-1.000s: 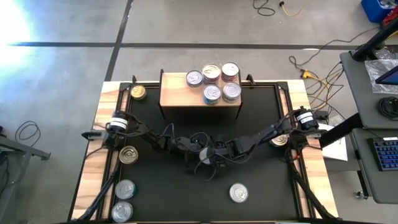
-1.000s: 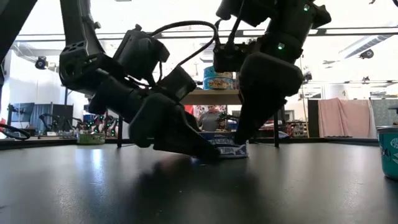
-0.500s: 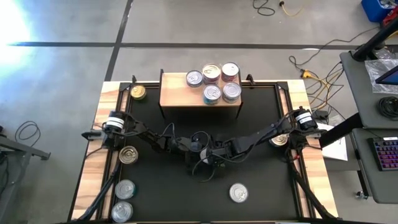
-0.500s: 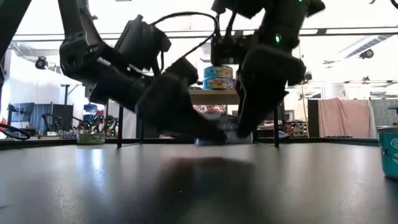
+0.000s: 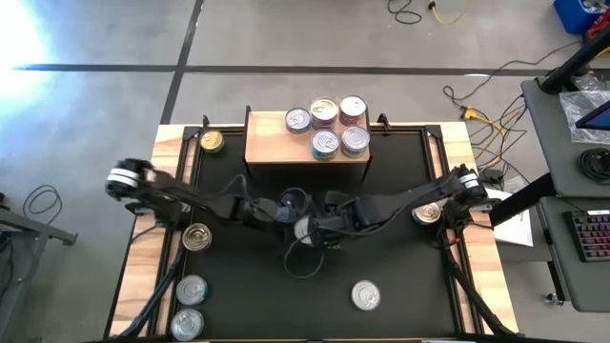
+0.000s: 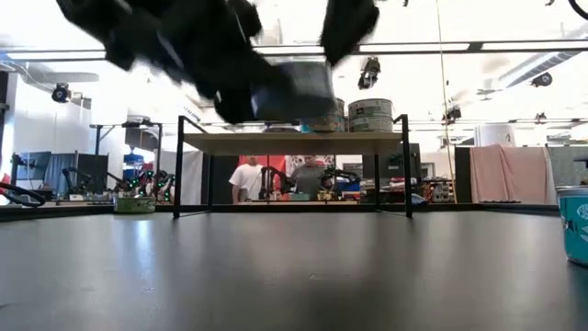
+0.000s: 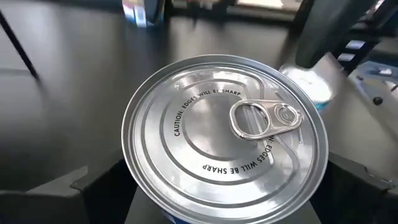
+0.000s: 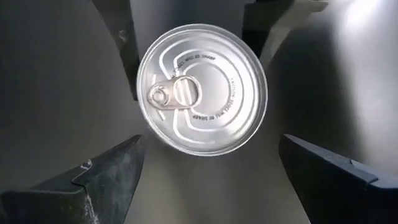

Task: Stack canned seafood by type on shelf
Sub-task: Stack the blue tuna can on top of the other blue tuna can on the shelf

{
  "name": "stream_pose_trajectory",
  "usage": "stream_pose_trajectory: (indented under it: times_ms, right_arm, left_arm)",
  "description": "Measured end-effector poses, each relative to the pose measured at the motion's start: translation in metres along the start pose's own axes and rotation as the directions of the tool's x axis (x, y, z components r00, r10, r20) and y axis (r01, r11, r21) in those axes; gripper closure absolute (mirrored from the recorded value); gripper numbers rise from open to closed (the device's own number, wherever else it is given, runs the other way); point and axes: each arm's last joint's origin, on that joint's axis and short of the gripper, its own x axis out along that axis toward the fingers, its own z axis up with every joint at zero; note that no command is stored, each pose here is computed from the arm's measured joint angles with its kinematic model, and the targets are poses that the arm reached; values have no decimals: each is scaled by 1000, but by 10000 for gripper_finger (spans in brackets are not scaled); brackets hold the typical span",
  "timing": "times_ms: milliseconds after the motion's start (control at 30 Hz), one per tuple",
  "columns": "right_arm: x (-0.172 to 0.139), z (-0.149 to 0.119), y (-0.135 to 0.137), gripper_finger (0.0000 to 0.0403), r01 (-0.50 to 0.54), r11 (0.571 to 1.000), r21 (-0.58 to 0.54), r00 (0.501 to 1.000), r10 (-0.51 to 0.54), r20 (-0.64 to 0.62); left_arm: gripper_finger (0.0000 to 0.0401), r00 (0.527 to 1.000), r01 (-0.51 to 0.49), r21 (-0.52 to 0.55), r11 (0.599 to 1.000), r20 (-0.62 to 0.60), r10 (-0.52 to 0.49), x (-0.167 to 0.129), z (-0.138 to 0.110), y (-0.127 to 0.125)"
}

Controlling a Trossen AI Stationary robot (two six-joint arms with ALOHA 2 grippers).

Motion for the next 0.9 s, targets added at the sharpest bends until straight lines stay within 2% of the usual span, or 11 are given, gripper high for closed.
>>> stream_pose_trajectory:
  times_ms: [133,233,333,467,733,900]
  right_arm:
    - [-43,23,-7,42,12,1000,25,992,-15,129]
    - [-70,37,-19,42,5,999,50,973,-17,231]
    - [-88,48,-39,42,-4,995,104,956,-27,294]
    - [-103,57,-65,42,-4,992,124,938,-40,344]
    - [-119,69,-132,42,8,995,103,907,-50,418]
    - [-118,69,-176,42,120,991,64,898,-136,419]
  left_arm:
    - [29,999,-8,24,1000,50,7,-39,28,0]
    - [30,997,-45,27,999,56,43,-64,39,10]
    - [30,992,-93,2,996,80,92,-87,52,23]
    - [30,990,-106,-5,994,91,106,-112,70,45]
    - [28,991,-132,8,991,13,132,-135,105,113]
    - [26,987,-160,8,987,16,160,-137,122,157]
